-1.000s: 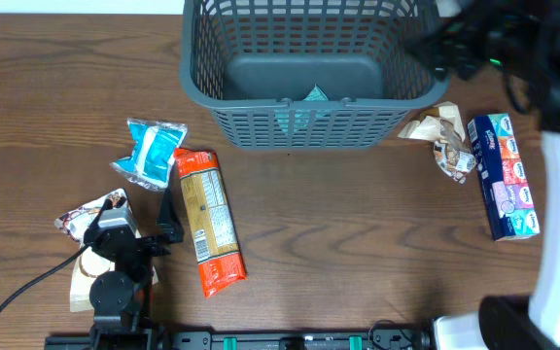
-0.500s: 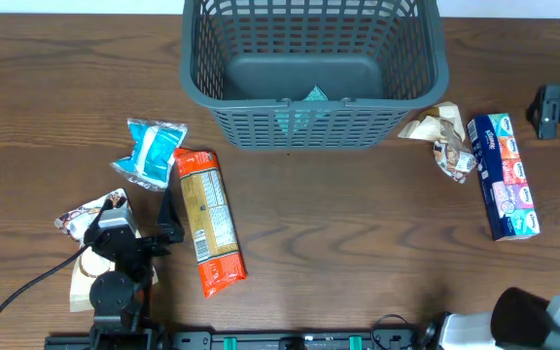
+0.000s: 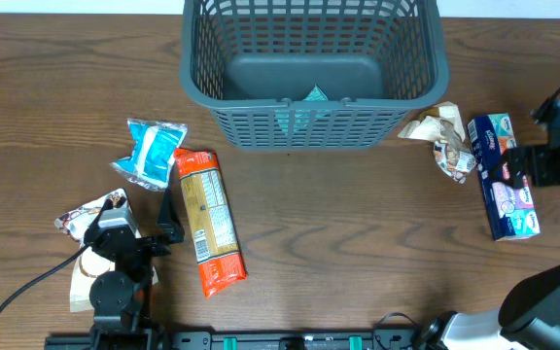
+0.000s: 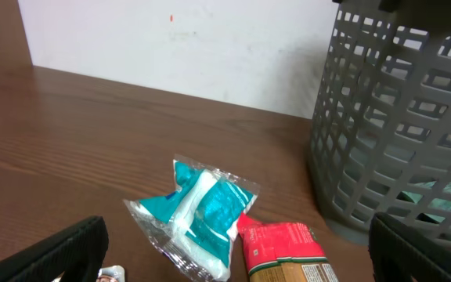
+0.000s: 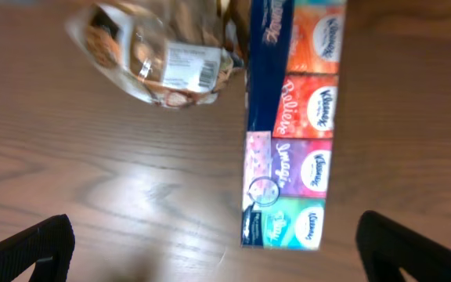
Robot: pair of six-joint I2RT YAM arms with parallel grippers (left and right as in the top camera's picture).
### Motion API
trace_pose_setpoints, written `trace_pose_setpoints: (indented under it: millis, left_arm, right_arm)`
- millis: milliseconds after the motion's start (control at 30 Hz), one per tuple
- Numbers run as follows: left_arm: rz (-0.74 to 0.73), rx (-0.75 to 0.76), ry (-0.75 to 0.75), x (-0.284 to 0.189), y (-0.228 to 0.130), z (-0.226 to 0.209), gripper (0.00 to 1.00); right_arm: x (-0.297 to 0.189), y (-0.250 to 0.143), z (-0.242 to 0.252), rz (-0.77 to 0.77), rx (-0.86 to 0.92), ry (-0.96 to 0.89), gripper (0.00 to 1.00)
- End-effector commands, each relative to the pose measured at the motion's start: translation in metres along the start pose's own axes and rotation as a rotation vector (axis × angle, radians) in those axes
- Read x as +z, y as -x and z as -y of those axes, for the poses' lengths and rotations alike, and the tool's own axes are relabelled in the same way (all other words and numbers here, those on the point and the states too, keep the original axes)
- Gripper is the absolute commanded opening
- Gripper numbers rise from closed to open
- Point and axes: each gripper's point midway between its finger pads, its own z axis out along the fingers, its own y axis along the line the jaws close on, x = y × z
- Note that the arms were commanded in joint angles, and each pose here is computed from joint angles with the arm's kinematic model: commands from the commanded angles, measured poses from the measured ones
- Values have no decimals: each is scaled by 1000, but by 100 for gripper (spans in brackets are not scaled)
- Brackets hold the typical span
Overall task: Pack container
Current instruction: 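Withdraw the right gripper toward the blue Kleenex box, then grasp the blue Kleenex tissue box with the right gripper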
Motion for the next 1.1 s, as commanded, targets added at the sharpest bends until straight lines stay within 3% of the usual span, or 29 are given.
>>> trace_pose_setpoints:
  millis: [0, 367, 700, 1067]
  left_arm:
    - [-48, -4, 23, 1, -17, -6, 99]
    - [-48, -5, 23, 1, -17, -6, 99]
    - [-48, -5, 23, 1, -17, -6, 99]
    - [-55, -30, 25, 1, -18, -6, 99]
  right_arm:
    - [16, -4, -2, 29, -41, 49, 99]
    - [26, -13, 50, -50, -126, -169, 99]
    - [79, -23, 60, -132, -70, -83, 99]
    - [114, 7, 63, -69, -103, -89, 99]
